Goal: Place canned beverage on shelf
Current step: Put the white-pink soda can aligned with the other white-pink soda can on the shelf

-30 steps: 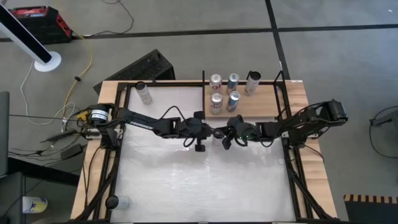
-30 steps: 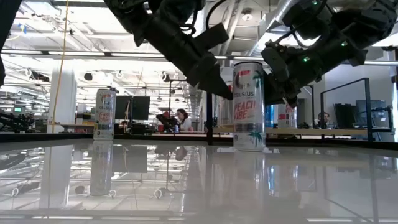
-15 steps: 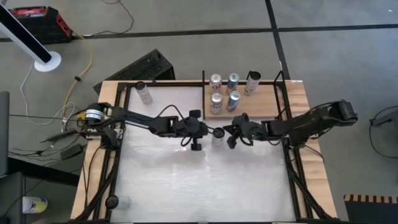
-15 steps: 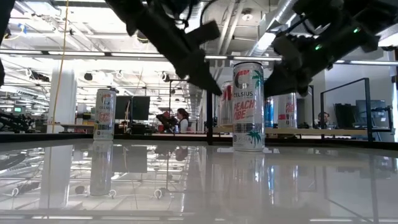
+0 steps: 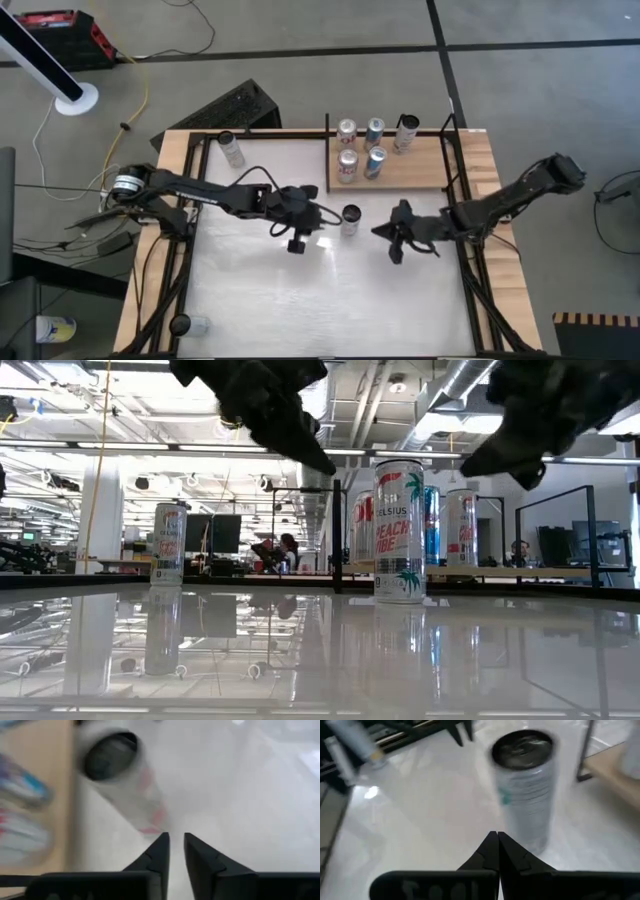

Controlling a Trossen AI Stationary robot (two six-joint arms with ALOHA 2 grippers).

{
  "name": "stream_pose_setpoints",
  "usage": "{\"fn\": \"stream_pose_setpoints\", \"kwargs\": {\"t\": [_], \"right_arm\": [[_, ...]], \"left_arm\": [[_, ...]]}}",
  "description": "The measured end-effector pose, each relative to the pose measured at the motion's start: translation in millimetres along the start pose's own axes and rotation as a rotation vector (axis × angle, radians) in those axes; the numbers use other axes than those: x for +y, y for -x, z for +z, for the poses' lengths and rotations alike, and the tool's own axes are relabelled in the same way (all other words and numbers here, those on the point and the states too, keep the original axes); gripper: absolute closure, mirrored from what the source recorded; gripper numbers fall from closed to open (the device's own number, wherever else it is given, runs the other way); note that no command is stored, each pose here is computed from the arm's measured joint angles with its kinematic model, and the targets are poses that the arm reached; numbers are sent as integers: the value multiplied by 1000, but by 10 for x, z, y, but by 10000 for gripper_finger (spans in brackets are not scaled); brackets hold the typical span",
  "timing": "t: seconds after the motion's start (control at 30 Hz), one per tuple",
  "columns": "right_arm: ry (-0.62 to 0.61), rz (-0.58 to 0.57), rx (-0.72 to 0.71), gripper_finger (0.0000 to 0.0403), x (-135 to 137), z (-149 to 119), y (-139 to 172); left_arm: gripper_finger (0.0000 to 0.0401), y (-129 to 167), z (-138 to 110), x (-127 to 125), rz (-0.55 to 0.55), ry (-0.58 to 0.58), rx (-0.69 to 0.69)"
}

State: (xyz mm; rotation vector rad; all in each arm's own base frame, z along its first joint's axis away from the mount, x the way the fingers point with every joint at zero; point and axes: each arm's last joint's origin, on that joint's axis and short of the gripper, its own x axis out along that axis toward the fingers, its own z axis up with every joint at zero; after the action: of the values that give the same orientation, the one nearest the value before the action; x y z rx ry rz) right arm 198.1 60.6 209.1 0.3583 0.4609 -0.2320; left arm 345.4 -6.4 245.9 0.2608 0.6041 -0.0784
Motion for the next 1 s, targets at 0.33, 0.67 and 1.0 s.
{"fn": "stream_pose_setpoints", "kwargs": {"t": [0.33,0.67,1.0], "right_arm": [[41,9,-12,384,158,-124,109],[46,-5,-9,384,155,-139,115],[77,-21,-7,384,144,-146,113]], "left_arm": [[213,-111,-59,-34,-22,-1,-134],[71,-69,104,70,77,-3,-319],[28,-431,6,289,16,93,-389]]}}
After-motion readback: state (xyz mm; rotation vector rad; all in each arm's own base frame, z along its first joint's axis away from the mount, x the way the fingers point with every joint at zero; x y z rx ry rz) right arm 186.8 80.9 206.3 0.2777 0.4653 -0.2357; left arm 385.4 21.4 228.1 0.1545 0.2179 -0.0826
